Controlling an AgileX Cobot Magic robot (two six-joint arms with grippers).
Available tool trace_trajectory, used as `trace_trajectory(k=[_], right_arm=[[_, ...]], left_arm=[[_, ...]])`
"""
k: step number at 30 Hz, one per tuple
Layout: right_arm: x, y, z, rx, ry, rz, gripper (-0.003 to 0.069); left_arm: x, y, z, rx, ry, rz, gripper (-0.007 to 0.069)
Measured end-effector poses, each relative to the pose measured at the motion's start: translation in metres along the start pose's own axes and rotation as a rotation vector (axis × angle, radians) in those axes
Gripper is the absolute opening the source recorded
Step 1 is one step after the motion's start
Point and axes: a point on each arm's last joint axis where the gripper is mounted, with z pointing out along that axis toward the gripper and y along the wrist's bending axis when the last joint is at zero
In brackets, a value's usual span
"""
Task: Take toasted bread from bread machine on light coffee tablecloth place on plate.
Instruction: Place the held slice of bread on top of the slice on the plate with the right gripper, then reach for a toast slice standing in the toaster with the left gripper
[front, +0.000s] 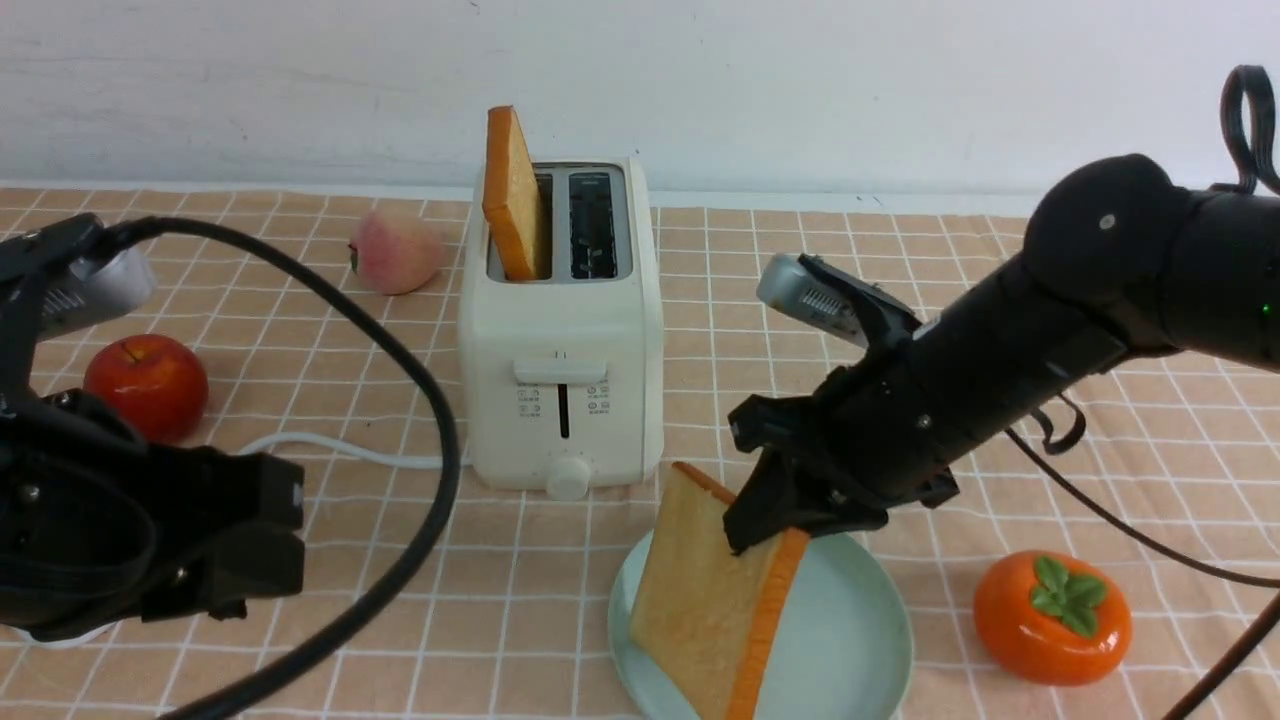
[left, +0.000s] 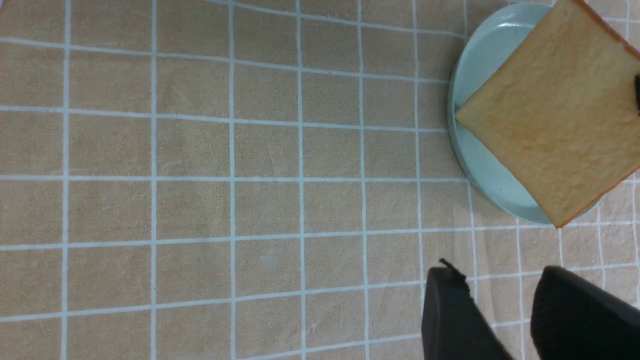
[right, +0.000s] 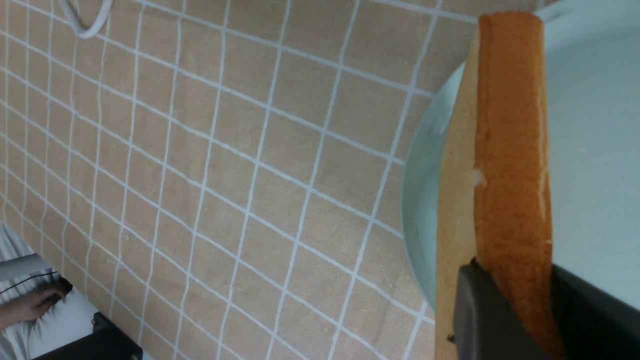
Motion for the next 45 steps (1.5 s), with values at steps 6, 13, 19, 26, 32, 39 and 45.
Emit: trace_trajectory(k=[6,13,19,26,32,39,45], right_arm=[[0.002,-0.002,-0.002,0.025,0.004,-0.044,0.0407],[0.002,0.023,-0.047,0.074,-0.049,-0.240,0.0638],[-0.001,0.070,-0.115,0.065,-0.193,-0.402,0.0608],[0.023,0.102,-0.161,-0.005,-0.173,-0.528,0.0456],[0.031,0.102,-0.173,0.043,-0.191,-0.462,0.0391],[0.038,0.104,-0.191,0.102,-0.274,-0.420,0.0397],[0.044,0.105,-0.199,0.125,-0.299,-0.429,0.0407]], left_arm=[[0.000,0.000,0.000,0.000,0.000,0.000,0.0238],[-0.007,-0.003,0.000,0.030,-0.074,0.003,0.0238],[-0.028,-0.010,0.009,0.067,-0.202,0.067,0.0248],[-0.079,-0.029,0.034,0.011,-0.205,0.160,0.0353],[-0.145,-0.058,0.049,0.002,-0.283,0.116,0.0464],[-0.194,-0.068,0.093,-0.098,-0.244,0.098,0.0480],[-0.218,-0.069,0.144,-0.127,-0.213,0.084,0.0479]])
